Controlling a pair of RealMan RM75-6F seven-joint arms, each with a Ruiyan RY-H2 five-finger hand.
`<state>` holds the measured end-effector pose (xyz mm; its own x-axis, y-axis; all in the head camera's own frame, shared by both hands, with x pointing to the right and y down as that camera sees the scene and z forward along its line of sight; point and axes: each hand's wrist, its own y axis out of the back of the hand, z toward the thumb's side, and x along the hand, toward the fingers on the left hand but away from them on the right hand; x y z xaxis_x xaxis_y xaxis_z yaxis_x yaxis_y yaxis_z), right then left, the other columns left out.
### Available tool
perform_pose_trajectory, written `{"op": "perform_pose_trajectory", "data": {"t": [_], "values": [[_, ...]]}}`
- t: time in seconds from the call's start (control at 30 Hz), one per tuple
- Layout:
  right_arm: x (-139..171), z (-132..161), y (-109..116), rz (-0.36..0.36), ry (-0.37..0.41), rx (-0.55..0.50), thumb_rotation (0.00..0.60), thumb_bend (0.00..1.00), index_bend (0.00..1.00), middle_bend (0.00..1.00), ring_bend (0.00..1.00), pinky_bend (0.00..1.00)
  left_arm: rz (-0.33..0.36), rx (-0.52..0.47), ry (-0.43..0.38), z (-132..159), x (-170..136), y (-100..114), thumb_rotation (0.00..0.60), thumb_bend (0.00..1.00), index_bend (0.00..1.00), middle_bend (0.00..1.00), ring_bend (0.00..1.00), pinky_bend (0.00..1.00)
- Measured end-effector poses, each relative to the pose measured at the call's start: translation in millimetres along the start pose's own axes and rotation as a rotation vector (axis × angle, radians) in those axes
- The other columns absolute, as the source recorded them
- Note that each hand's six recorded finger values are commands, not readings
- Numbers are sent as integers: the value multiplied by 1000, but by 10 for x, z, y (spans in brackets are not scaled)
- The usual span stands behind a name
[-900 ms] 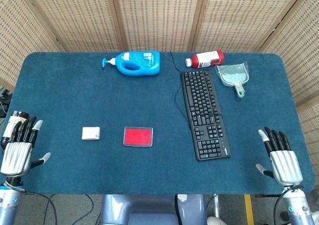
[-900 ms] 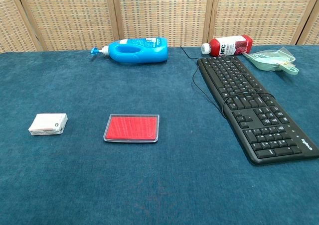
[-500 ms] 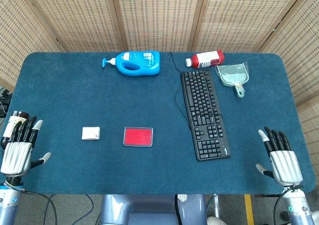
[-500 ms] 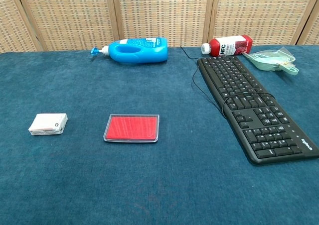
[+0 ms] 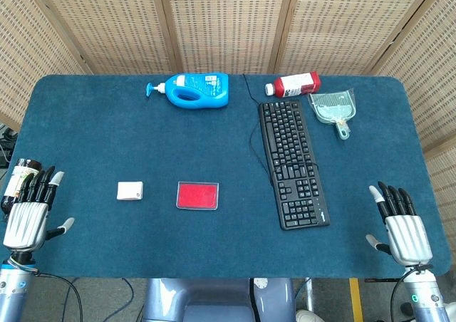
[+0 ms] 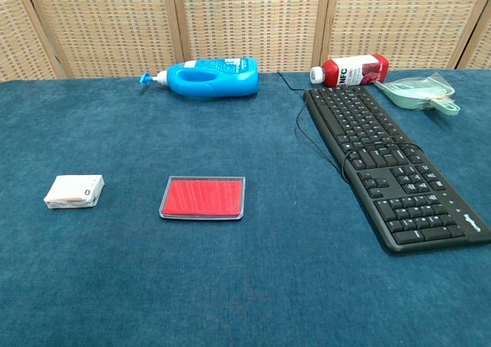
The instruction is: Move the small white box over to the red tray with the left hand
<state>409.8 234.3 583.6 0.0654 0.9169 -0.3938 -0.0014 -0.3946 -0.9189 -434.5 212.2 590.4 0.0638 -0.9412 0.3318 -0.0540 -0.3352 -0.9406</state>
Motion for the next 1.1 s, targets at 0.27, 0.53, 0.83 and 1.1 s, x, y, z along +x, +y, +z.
{"op": "perform_pose_trajectory", "data": {"t": [0.27, 0.53, 0.83, 1.1], "values": [[0, -5, 4, 1, -2, -5, 600, 0, 5, 0, 0, 0, -9, -10, -4, 20, 24, -16, 600, 184, 0, 0, 0, 0], [6, 1, -4, 7, 0, -6, 600, 0, 5, 0, 0, 0, -63, -18, -40, 157, 207, -114, 600, 194, 1, 0, 0, 0], [11, 9, -7, 13, 5, -16, 600, 0, 5, 0, 0, 0, -161, 19, -89, 413, 540, -221, 600, 199, 80, 0, 0, 0], [10, 4, -6, 18, 5, -24, 600, 0, 5, 0, 0, 0, -287, 35, -108, 663, 853, -416, 600, 206, 187, 0, 0, 0]]}}
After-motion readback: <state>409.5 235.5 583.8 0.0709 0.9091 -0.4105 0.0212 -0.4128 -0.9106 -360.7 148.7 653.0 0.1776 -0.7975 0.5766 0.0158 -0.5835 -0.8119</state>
